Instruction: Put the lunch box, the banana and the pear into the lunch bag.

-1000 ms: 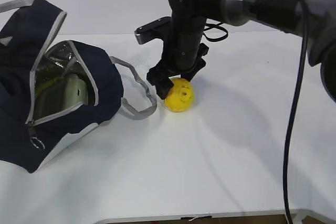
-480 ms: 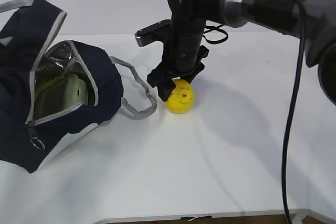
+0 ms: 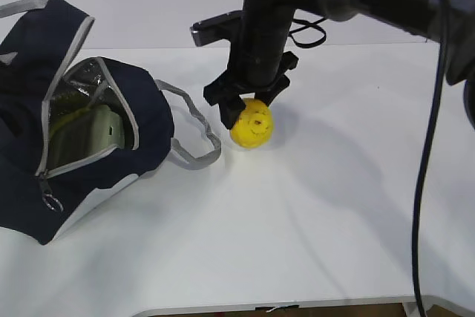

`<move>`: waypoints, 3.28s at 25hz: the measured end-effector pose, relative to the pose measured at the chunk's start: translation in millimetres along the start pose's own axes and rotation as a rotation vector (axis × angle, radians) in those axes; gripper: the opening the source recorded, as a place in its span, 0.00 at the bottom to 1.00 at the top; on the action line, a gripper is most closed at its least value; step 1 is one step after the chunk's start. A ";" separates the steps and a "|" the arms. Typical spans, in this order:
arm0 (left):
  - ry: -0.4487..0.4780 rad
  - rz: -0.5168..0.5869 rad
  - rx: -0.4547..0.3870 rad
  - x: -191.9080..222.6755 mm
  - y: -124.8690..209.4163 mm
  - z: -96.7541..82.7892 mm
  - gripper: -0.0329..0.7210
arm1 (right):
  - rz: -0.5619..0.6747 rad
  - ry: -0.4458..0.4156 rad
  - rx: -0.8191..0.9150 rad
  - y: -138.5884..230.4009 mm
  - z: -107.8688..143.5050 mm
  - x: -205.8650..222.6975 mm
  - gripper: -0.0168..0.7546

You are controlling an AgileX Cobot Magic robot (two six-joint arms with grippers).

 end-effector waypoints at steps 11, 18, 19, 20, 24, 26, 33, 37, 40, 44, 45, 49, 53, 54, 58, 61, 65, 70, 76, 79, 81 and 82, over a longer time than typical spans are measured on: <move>-0.002 0.002 -0.005 0.0 0.4 0.4 0.02 | -0.262 -0.287 0.097 -28.5 54.7 -118.5 0.72; -0.001 0.001 -0.015 0.0 0.2 0.2 0.02 | -0.336 -0.627 0.099 -47.9 106.2 -124.9 0.72; -0.001 0.001 -0.015 0.0 0.2 0.2 0.02 | -0.355 -0.653 0.101 -53.4 109.9 -120.0 0.72; -0.001 0.001 -0.015 0.0 0.2 0.2 0.02 | -0.376 -0.673 0.106 -59.1 113.8 -115.6 0.72; -0.001 0.001 -0.015 0.0 0.2 0.2 0.02 | -0.411 -0.684 0.135 -74.7 124.0 -85.8 0.72; -0.001 0.001 -0.015 0.0 0.2 0.2 0.02 | -0.429 -0.683 0.154 -81.2 126.7 -73.9 0.72; -0.001 0.001 -0.015 0.0 0.2 0.2 0.02 | -0.513 -0.650 0.180 -98.7 129.3 -62.1 0.79; -0.001 0.001 -0.015 0.0 0.2 0.2 0.02 | -0.529 -0.654 0.189 -102.7 134.0 -60.5 0.84; -0.001 0.001 -0.015 0.0 0.2 0.2 0.02 | -0.511 -0.667 0.180 -99.5 136.9 -60.4 0.84; -0.001 0.001 -0.015 0.0 0.2 0.2 0.02 | -0.485 -0.677 0.166 -94.9 139.8 -59.4 0.84; -0.001 0.001 -0.015 0.0 0.2 0.2 0.02 | -0.477 -0.672 0.158 -93.4 139.7 -58.3 0.84; -0.005 0.004 -0.014 0.0 0.7 0.9 0.02 | -0.461 -0.626 0.091 -89.3 132.5 -64.7 0.84; -0.006 0.005 -0.014 0.0 0.9 1.1 0.02 | -0.438 -0.519 -0.003 -84.4 119.8 -85.7 0.82; -0.006 0.005 -0.014 0.0 0.9 1.1 0.02 | -0.425 -0.484 -0.015 -82.5 115.0 -88.6 0.82; -0.006 0.005 -0.015 0.0 0.9 1.1 0.02 | -0.340 -0.367 -0.026 -69.6 97.2 -85.0 0.79; -0.006 0.005 -0.015 0.0 0.9 1.1 0.02 | -0.291 -0.308 -0.021 -61.9 87.6 -78.8 0.78; -0.006 0.005 -0.016 0.0 0.9 1.1 0.02 | -0.262 -0.284 -0.014 -59.3 83.1 -66.0 0.78; -0.006 0.005 -0.016 0.0 0.9 1.1 0.02 | -0.210 -0.293 0.007 -55.2 83.7 -38.9 0.78; -0.006 0.005 -0.016 0.0 0.9 1.1 0.02 | -0.198 -0.289 0.016 -54.7 82.8 -28.3 0.78; -0.006 0.005 -0.016 0.0 0.9 1.1 0.02 | -0.190 -0.290 0.018 -53.9 82.9 -22.7 0.78; -0.006 0.005 -0.016 0.0 0.9 1.1 0.02 | -0.184 -0.295 0.021 -53.6 83.7 -18.5 0.78; -0.006 0.005 -0.016 0.0 0.9 1.1 0.02 | -0.178 -0.303 0.024 -53.0 84.9 -14.8 0.78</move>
Point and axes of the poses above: a point on each arm's last joint axis where the gripper is mounted, x pointing out along that axis toward the gripper, z along the wrist's bending axis when the last joint is at zero, y = z × x, the point moved 9 cm from there along x, pointing out along that axis toward the gripper, and after that the axes turned 5 degrees about -x, right-handed, at the moved point
